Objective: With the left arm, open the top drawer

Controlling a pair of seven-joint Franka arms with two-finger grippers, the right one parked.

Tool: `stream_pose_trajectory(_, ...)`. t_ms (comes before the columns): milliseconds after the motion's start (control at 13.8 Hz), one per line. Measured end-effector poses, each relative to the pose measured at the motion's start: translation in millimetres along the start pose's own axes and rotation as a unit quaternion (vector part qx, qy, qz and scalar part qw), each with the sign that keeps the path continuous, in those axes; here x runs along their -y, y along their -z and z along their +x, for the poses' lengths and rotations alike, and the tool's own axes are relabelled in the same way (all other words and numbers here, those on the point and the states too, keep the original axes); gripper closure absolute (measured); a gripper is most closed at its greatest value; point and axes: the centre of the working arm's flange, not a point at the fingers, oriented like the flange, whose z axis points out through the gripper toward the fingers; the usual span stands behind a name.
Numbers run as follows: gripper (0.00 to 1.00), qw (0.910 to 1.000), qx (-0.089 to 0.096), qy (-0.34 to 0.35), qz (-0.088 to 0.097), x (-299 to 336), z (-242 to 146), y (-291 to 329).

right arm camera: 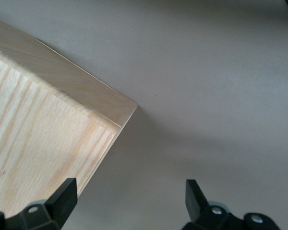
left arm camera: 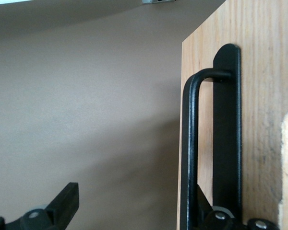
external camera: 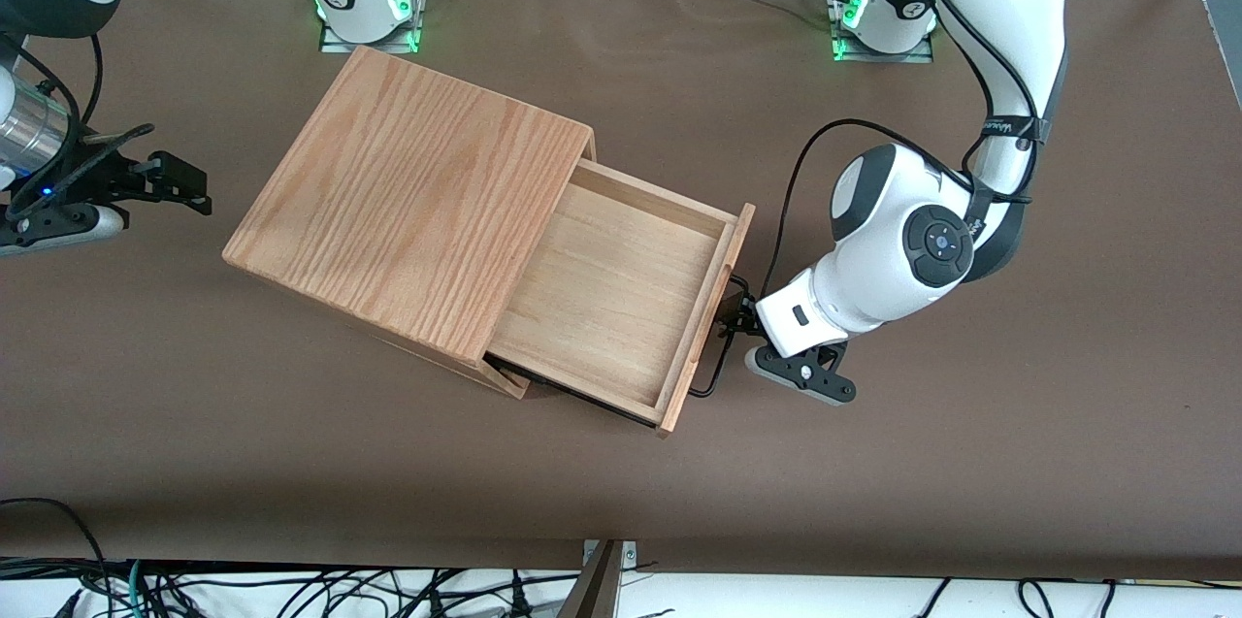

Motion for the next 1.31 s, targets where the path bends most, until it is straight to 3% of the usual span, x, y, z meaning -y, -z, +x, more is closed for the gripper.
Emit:
stream_pose_trajectory(73, 0.0, 1.0, 0.003, 0.003, -0.005, 0, -1, 0)
stream_pose_trajectory(290, 0.0, 0.9986, 0.006, 0.029, -0.045, -4, 0, 3)
stream_pose_trajectory(580, 0.0, 0.997, 0.006, 0.041, -0.066, -6, 0, 7)
stream_pose_trajectory(1161, 0.0, 0.9944, 0.024, 0.083, -0.062, 68, -12, 109)
stream_pose_trajectory(1306, 0.0, 0.9944, 0.029, 0.092, -0.042, 96, -21, 138)
